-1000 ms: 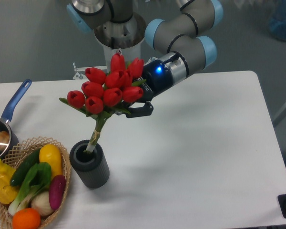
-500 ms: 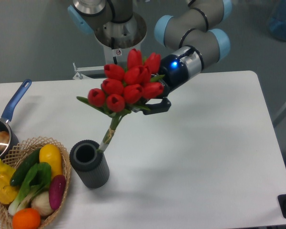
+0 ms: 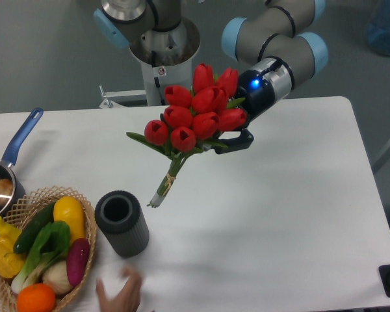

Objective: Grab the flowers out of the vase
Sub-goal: 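Raise the tulip bouquet higher and carry it away from the vase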

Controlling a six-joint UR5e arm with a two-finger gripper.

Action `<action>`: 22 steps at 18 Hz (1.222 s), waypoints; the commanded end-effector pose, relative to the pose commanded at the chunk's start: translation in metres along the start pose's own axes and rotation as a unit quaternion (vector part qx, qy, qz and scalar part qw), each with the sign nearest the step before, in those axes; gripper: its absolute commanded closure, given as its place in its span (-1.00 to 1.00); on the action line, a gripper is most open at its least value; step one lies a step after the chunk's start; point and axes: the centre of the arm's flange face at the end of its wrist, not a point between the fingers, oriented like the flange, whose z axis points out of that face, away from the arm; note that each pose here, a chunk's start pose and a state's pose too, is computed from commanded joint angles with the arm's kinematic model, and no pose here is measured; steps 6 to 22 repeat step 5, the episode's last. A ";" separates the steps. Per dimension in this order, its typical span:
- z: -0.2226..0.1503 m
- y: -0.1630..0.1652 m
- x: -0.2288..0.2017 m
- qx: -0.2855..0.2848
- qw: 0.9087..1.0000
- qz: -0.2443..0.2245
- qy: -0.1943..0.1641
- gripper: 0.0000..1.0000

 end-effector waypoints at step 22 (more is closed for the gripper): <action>-0.001 0.000 0.000 0.001 1.000 0.000 0.000 0.27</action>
